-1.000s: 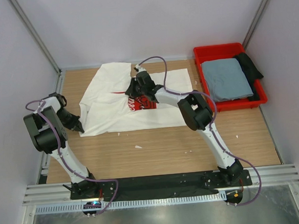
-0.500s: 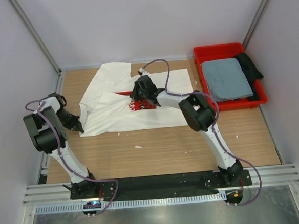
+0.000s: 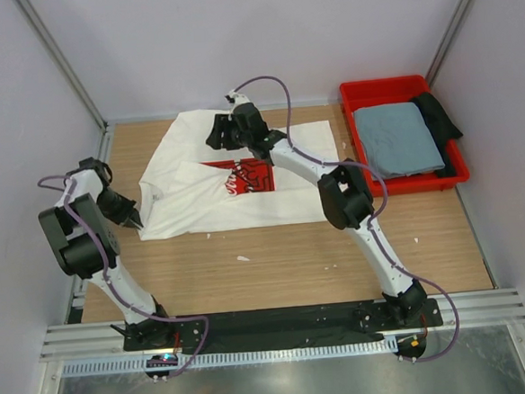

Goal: Fold and stack the t-shirts
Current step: Fold the tshirt

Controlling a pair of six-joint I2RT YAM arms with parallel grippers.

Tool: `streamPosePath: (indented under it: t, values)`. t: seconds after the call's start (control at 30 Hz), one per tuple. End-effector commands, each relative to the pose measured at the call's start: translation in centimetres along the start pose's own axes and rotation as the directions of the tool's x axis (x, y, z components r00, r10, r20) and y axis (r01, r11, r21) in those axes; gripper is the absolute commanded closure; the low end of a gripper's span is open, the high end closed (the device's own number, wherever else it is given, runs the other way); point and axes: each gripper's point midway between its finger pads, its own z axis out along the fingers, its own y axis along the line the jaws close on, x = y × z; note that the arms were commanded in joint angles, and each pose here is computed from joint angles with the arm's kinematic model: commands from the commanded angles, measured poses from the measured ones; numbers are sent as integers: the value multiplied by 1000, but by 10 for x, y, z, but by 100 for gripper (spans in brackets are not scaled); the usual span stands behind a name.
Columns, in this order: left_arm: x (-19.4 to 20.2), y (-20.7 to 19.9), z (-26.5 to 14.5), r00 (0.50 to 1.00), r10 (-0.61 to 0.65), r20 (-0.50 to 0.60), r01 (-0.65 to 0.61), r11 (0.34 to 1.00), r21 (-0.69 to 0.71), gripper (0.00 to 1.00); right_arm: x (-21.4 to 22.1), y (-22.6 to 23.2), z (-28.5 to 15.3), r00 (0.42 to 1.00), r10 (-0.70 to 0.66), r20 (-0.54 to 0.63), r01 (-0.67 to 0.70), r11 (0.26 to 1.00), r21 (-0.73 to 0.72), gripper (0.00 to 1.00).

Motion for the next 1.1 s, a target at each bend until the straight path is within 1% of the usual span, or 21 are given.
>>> streamPosePath:
  t: [0.0, 0.03, 0.07, 0.13, 0.17, 0.23, 0.27, 0.3, 0.33, 0.37, 0.4, 0.43, 0.47, 0.5, 0.53, 0.6, 0.67, 0.7, 0.73, 0.87, 1.07]
  values:
    - [-25, -23, -42, 979, 76, 189, -97, 990, 104, 83, 9, 7, -5, 997, 31, -75, -32, 999, -12, 40]
    - [-33, -34, -52, 969, 91, 231, -124, 984, 131, 78, 5, 12, -12, 995, 48, -83, -49, 999, -12, 40]
    - [-37, -52, -58, 959, 111, 260, -161, 971, 178, 68, 6, 14, -17, 993, 64, -98, -65, 998, -6, 40]
    - [-49, -86, -69, 943, 140, 303, -221, 942, 254, 62, 19, 11, -31, 982, 97, -163, -94, 995, 29, 40]
    - [-45, -109, -71, 928, 194, 317, -288, 915, 283, 59, 11, 19, -44, 981, 96, -168, -93, 995, 23, 40]
    - [-49, -146, -81, 893, 256, 371, -382, 866, 323, 58, 30, 9, -63, 964, 102, -247, -86, 994, 74, 40]
    - [-60, -172, -85, 857, 301, 418, -451, 831, 325, 58, 18, 17, -80, 966, 95, -241, -81, 994, 69, 40]
    - [-51, -193, -85, 831, 352, 431, -507, 799, 324, 58, 22, 13, -91, 959, 97, -268, -76, 993, 87, 40]
    - [-50, -207, -80, 819, 379, 431, -532, 783, 322, 58, 32, 5, -102, 949, 96, -300, -66, 992, 110, 40]
    - [-58, -225, -82, 792, 407, 456, -570, 759, 314, 59, 20, 11, -119, 954, 89, -285, -62, 993, 102, 40]
    - [-51, -239, -77, 772, 437, 461, -601, 739, 304, 60, 16, 7, -131, 953, 94, -287, -64, 991, 114, 40]
    - [-56, -246, -76, 755, 445, 482, -613, 739, 279, 61, 29, -2, -140, 943, 107, -317, -66, 988, 136, 40]
    - [-56, -254, -73, 738, 460, 494, -632, 729, 264, 63, 30, -5, -149, 941, 111, -320, -68, 987, 143, 40]
    - [-61, -263, -68, 718, 474, 509, -649, 721, 243, 64, 16, 2, -165, 950, 106, -294, -70, 989, 130, 40]
    - [-61, -268, -64, 700, 486, 523, -656, 727, 203, 65, 23, -12, -174, 943, 122, -310, -75, 984, 159, 40]
    - [-63, -273, -51, 671, 524, 525, -685, 710, 167, 66, 14, -13, -194, 950, 117, -290, -73, 984, 161, 40]
    - [-67, -269, -42, 650, 547, 527, -688, 718, 104, 67, 18, -30, -209, 946, 126, -299, -70, 979, 193, 40]
    - [-66, -268, -34, 643, 565, 517, -694, 715, 82, 67, 18, -35, -214, 945, 130, -300, -69, 977, 203, 40]
    - [-58, -271, -30, 621, 591, 516, -711, 701, 53, 67, 19, -39, -223, 945, 133, -297, -72, 975, 210, 40]
    - [-52, -268, -15, 604, 621, 499, -724, 689, 19, 69, 17, -60, -244, 947, 159, -278, -92, 966, 241, 40]
    - [-47, -274, 2, 581, 651, 489, -745, 667, -4, 75, 24, -69, -254, 945, 177, -276, -109, 963, 245, 39]
